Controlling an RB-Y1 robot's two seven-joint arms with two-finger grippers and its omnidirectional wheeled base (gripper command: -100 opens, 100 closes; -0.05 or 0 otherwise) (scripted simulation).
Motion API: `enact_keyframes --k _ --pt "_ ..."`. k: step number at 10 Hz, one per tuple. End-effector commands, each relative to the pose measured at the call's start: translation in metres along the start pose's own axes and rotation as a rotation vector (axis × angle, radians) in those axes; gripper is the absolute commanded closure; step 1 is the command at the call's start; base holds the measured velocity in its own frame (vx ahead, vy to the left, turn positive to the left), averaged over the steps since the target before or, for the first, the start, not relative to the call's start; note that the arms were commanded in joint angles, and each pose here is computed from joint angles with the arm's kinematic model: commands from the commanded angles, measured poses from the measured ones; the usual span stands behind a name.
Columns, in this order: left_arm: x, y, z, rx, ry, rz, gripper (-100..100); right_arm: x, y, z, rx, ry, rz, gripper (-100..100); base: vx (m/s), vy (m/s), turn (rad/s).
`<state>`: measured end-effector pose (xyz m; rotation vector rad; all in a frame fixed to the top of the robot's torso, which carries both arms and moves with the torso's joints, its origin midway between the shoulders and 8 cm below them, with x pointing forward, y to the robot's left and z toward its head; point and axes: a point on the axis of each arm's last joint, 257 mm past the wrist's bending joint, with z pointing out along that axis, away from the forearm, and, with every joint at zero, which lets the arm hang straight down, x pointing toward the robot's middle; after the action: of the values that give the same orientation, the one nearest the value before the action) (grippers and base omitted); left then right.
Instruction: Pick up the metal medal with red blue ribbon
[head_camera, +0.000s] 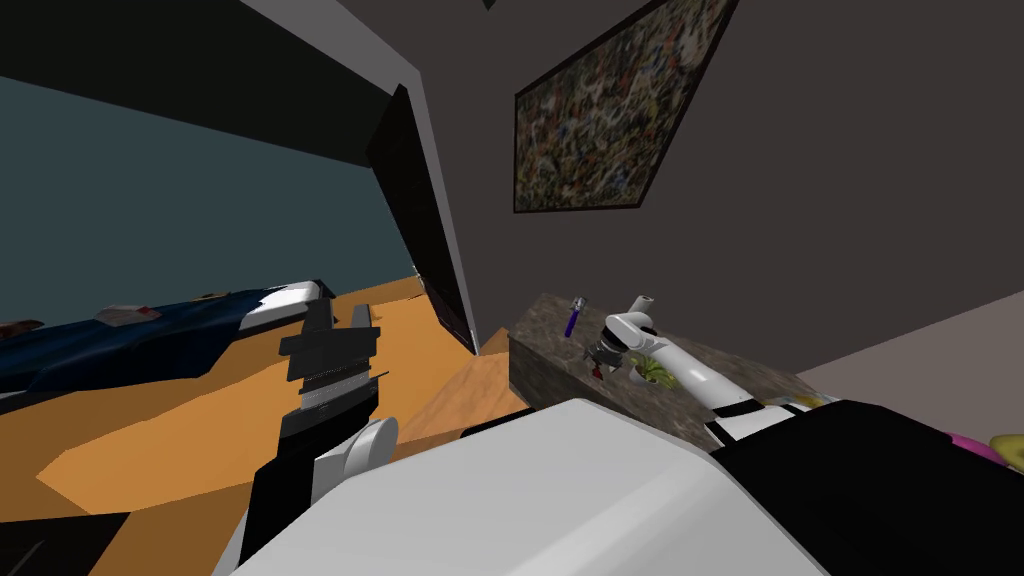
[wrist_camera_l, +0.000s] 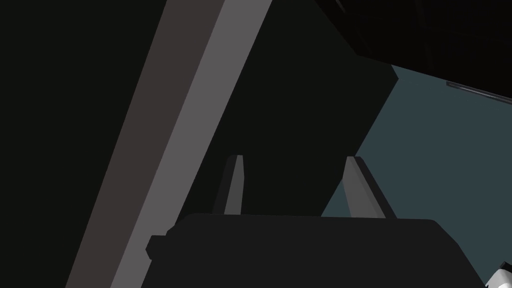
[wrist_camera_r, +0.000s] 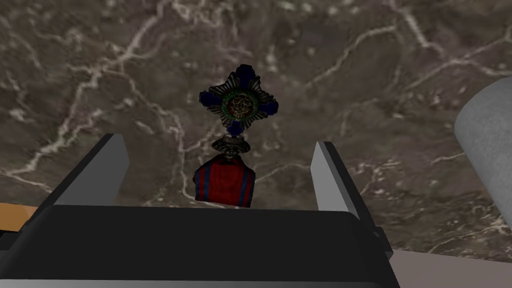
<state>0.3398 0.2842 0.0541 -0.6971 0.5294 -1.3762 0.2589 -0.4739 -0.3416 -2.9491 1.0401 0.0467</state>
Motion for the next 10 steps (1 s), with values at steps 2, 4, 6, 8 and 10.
enact_keyframes --k 2,4,6,8,10 --pt "0.0 0.0 0.0 0.0 0.0 0.0 0 -0.004 0.001 0.018 0.004 0.004 0.006 -100 0.001 -0.018 0.033" --pt "0.0 0.0 0.0 0.0 0.0 0.0 0 -0.004 0.0 0.015 0.003 0.004 0.005 100 -0.001 -0.004 0.002" --pt "0.0 0.0 0.0 0.0 0.0 0.0 0 -0.004 0.0 0.015 0.002 0.003 0.007 100 0.0 0.0 0.0" --pt "0.0 0.0 0.0 0.0 0.0 0.0 0 -0.004 0.0 0.015 0.003 0.003 0.006 100 0.0 0.0 0.0" --pt "0.0 0.0 0.0 0.0 0.0 0.0 0 0.0 0.0 0.003 0.002 0.003 0.001 100 0.0 0.007 -0.015"
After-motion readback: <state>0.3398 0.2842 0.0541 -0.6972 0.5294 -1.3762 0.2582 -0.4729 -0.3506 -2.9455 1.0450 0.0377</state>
